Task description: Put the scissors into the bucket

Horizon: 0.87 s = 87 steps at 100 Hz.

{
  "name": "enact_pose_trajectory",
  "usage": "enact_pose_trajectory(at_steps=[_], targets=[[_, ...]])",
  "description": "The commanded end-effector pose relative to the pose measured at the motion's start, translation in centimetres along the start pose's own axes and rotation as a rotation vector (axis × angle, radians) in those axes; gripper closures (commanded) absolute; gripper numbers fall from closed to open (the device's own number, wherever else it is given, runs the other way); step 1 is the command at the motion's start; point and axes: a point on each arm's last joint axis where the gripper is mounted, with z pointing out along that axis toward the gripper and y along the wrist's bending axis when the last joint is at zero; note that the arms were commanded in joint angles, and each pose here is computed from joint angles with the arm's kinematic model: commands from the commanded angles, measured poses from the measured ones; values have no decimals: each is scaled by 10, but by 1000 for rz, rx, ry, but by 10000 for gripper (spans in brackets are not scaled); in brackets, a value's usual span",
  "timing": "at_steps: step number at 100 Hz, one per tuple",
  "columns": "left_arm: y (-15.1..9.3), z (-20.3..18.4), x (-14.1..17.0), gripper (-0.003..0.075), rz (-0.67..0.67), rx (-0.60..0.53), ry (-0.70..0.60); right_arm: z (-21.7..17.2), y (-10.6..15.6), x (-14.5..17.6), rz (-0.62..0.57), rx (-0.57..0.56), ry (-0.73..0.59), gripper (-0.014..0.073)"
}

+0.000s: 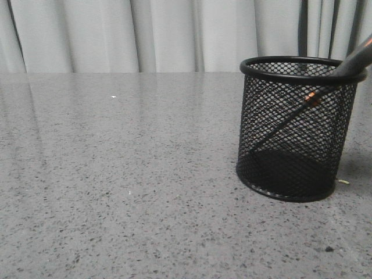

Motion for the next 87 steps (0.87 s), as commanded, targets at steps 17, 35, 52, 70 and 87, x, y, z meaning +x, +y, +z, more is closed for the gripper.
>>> enact_pose_trajectory(at_steps=[17,35,52,70,87], targets=[[1,0,5,740,-19,-6,-62,-2,-1,0,-82,17,-29,652],[1,0,5,740,-19,-6,-62,-2,-1,-1,-82,18,-33,652],[1,0,5,740,-19,-6,-62,-2,-1,-1,-82,18,-33,652],[1,0,5,740,-19,-6,-62,-2,-1,-1,-82,18,-33,652],[1,0,5,740,-19,-6,-62,-2,-1,-1,-82,18,-33,652]])
